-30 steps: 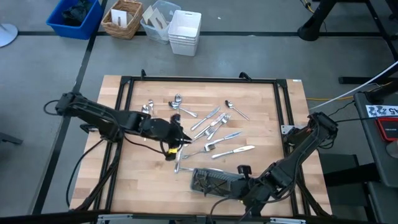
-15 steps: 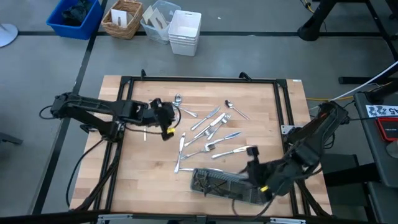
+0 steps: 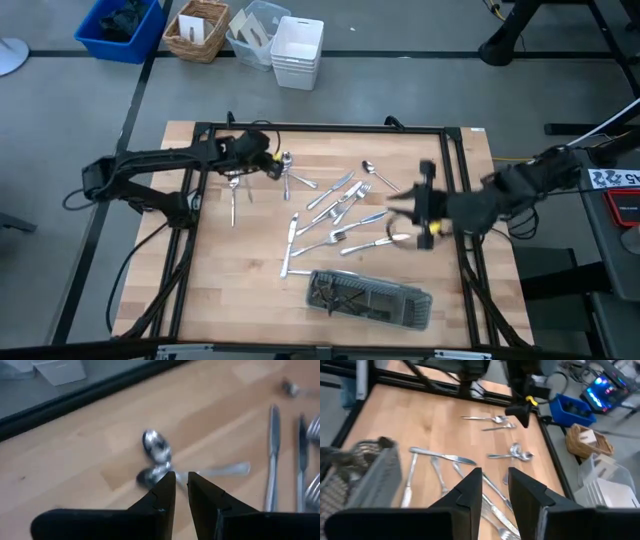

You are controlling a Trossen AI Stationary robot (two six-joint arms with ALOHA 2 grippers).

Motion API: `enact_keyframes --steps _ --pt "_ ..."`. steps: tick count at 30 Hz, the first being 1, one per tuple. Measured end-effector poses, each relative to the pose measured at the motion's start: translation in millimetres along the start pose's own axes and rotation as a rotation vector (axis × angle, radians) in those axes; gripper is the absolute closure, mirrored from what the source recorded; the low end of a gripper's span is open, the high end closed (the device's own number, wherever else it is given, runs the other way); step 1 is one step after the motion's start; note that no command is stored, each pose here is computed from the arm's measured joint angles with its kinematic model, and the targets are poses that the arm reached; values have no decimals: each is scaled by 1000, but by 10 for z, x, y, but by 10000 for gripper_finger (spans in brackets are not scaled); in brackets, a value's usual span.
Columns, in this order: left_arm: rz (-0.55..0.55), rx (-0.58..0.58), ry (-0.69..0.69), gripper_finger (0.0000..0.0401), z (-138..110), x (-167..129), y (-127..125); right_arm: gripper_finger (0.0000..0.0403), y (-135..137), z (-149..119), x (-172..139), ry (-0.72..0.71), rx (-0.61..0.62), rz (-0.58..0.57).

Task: Sort silverware
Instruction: Put the spoon into the gray silverware rack

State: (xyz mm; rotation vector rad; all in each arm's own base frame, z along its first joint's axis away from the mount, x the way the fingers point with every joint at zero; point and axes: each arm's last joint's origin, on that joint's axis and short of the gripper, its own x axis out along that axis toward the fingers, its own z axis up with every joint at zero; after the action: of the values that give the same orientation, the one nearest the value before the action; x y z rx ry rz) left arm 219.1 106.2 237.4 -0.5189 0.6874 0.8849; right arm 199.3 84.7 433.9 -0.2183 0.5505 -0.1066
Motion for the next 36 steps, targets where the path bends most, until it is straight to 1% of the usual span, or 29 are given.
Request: enact_keyframes --steps 2,5,9,12,16,22,25,30,32,34,36 --pt "-31 -18 -34 358 15 49 28 308 -130 0 31 11 8 2" --pt "-66 39 -79 358 10 101 41 308 -281 -4 107 35 -7 25" --pt "-74 128 -100 358 -41 147 53 308 -424 -16 209 64 -44 76" --pt "-91 132 -70 358 -87 194 38 308 -513 -34 278 89 -82 88" --pt "-133 117 21 358 -188 354 -31 308 -649 -59 324 114 -92 46" --pt "-86 117 159 358 -389 690 -89 308 -820 -92 358 138 -51 -12" --pt "-76 120 173 358 -427 799 -96 308 -872 -103 367 139 -32 5" --pt "-78 119 159 358 -447 904 -120 308 -901 -114 373 136 -14 60" --pt "-80 141 157 357 -454 931 -126 308 -900 -115 372 137 -14 63" --pt "-73 156 172 351 -478 960 -122 308 -895 -115 372 137 -15 65" --pt "-63 132 186 337 -499 980 -117 308 -894 -115 372 137 -15 66"
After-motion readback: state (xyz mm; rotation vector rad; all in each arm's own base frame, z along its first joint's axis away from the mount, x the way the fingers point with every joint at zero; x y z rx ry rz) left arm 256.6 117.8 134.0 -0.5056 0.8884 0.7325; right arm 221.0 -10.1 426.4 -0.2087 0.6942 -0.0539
